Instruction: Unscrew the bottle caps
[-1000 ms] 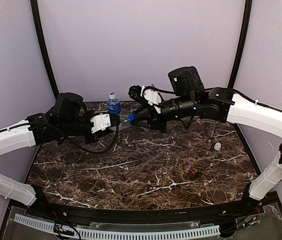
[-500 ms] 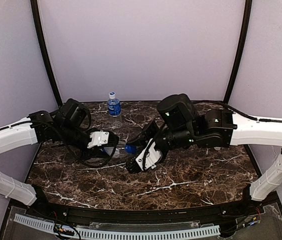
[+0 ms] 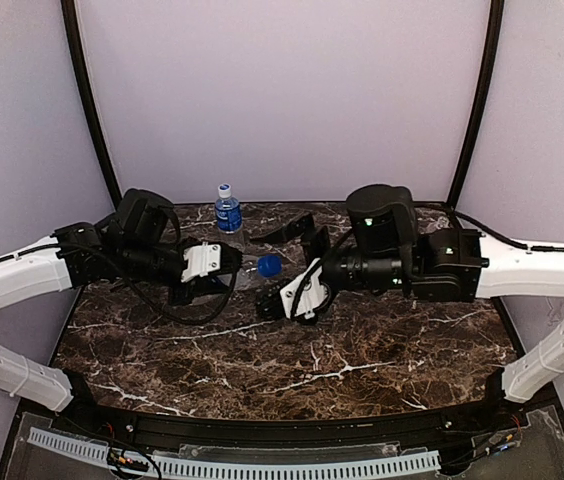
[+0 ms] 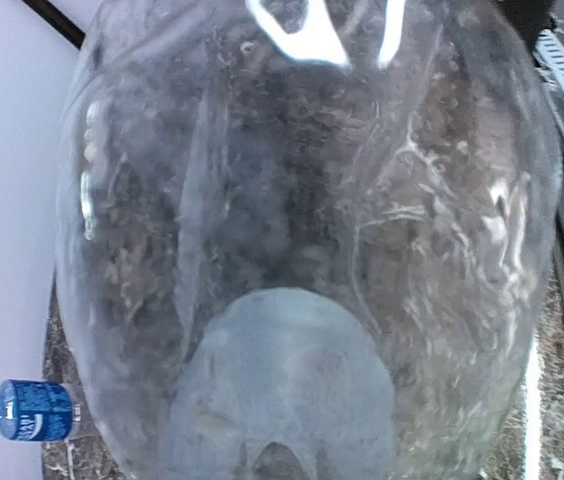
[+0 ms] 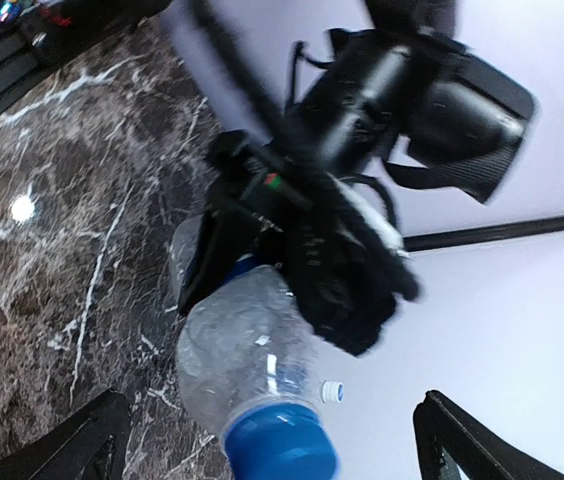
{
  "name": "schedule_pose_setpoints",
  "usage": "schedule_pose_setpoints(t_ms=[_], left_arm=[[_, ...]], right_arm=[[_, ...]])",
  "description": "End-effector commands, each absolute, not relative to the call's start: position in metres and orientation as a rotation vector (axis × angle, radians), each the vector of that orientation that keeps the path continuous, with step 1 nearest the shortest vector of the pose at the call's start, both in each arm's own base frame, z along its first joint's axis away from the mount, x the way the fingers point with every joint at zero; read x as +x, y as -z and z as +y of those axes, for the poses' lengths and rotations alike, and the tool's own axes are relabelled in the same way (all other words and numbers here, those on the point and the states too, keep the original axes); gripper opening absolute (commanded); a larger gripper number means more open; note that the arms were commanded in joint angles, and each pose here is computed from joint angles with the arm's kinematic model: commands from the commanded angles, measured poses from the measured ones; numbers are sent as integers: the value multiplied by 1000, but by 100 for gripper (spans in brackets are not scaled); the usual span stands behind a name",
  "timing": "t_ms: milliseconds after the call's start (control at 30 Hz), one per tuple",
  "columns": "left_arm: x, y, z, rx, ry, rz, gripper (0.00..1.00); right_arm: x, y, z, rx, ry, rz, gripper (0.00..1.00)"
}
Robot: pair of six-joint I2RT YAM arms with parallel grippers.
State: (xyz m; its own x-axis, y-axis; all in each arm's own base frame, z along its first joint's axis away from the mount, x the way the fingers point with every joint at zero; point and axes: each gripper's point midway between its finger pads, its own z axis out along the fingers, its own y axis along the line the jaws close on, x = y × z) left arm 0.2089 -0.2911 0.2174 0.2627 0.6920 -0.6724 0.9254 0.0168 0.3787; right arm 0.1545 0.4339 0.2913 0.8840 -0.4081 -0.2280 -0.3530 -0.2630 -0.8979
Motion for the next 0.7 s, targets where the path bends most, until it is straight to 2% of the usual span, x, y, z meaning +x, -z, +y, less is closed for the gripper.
schedule_pose_setpoints(t_ms=[0, 200, 267, 333, 533, 667], left_arm=[[246, -239, -285, 1563, 143, 1443, 23], [305, -289, -269, 1249, -217, 1309, 24], [313, -299, -265, 1203, -286, 1285, 24], [318, -303, -262, 1181, -330, 1276, 24], [321, -300, -260, 1186, -367, 1277, 25], [321, -300, -260, 1186, -362, 1282, 25]], right_arm=[[155, -369, 417, -1547, -266, 745, 99], [197, -412, 404, -1188, -789, 1246, 99], [222, -414, 404, -1027, -933, 1445, 94], [243, -408, 410, -890, -991, 1617, 83], [247, -381, 430, -857, -1081, 1828, 82], [250, -378, 433, -864, -1069, 1854, 73]])
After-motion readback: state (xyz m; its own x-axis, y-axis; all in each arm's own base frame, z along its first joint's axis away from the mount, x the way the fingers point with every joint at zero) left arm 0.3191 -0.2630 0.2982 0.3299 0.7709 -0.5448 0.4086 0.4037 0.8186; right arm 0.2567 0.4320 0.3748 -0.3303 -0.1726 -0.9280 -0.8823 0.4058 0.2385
